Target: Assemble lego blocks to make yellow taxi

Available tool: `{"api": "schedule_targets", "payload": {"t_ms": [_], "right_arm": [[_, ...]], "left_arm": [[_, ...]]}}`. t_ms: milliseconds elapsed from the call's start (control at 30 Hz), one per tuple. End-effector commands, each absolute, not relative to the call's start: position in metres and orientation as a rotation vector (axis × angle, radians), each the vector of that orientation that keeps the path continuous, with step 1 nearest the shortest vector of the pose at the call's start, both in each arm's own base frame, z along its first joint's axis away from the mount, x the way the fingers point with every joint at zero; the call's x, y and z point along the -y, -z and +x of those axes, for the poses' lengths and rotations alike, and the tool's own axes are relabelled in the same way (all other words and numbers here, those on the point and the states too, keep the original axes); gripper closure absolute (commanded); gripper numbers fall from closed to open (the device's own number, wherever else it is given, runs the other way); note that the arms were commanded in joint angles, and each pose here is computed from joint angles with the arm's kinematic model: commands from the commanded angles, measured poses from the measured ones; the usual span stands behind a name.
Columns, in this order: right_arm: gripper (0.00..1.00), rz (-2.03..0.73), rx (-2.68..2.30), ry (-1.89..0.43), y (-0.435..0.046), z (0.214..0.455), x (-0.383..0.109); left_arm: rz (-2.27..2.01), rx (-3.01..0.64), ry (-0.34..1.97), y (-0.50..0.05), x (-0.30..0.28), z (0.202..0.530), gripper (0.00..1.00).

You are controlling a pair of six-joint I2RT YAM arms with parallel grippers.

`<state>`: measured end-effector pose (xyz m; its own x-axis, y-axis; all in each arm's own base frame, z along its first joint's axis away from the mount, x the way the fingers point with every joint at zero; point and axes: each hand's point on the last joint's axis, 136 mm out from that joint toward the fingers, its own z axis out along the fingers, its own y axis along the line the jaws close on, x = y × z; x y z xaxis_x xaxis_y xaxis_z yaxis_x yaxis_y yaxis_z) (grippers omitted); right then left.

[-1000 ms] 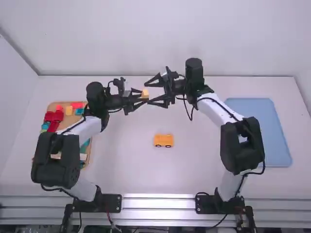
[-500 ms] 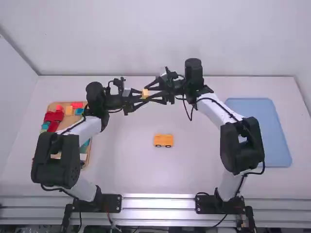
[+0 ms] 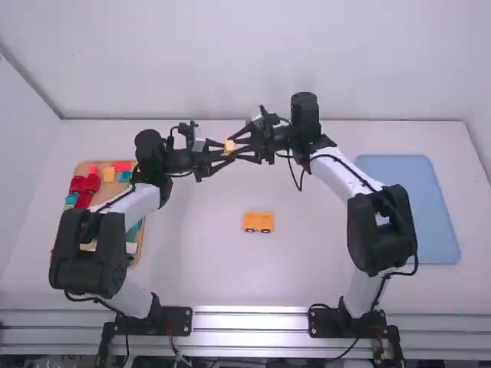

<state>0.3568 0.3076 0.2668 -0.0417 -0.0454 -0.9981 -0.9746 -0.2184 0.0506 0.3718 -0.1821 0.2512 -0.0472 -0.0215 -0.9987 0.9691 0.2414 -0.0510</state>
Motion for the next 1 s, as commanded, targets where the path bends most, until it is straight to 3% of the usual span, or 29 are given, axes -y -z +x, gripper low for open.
{"api": "schedule_targets", "payload": {"t_ms": [0, 300, 367, 400, 467, 500, 533, 567, 700, 767, 967], "right_arm": [[0.61, -1.425, -1.093, -1.41, -0.277, 0.347, -0.317], [0.73, -1.423, -1.1, -1.399, -0.277, 0.347, -0.323], [0.76, -1.424, -1.098, -1.399, -0.277, 0.347, -0.322], [0.78, -1.424, -1.098, -1.399, -0.277, 0.347, -0.322], [0.83, -1.422, -1.095, -1.384, -0.277, 0.349, -0.323], [0.83, -1.422, -1.093, -1.38, -0.278, 0.349, -0.323], [0.83, -1.417, -1.098, -1.376, -0.278, 0.351, -0.322], [0.84, -1.394, -1.122, -1.338, -0.278, 0.359, -0.32], [0.89, -1.262, -1.283, -1.23, -0.275, 0.39, -0.318], [0.91, -1.052, -1.481, -1.101, -0.269, 0.433, -0.306], [0.91, -0.812, -1.694, -0.885, -0.259, 0.475, -0.269]], "left_arm": [[0.987, -1.34, 1.065, -0.251, 0.184, 0.372, 0.84], [0.987, -1.34, 1.065, -0.251, 0.184, 0.372, 0.83], [0.987, -1.34, 1.065, -0.251, 0.184, 0.372, 0.79], [0.987, -1.34, 1.065, -0.251, 0.184, 0.372, 0.74], [0.987, -1.34, 1.065, -0.251, 0.184, 0.372, 0.42], [0.987, -1.34, 1.065, -0.251, 0.184, 0.372, 0.36], [0.986, -1.341, 1.066, -0.251, 0.184, 0.372, 0.07], [0.984, -1.346, 1.069, -0.25, 0.184, 0.372, 0.01], [0.97, -1.379, 1.084, -0.244, 0.182, 0.373, 0.01], [0.952, -1.431, 1.069, -0.232, 0.178, 0.377, 0.01], [0.786, -1.702, 0.919, -0.183, 0.162, 0.404, 0.01]]}}
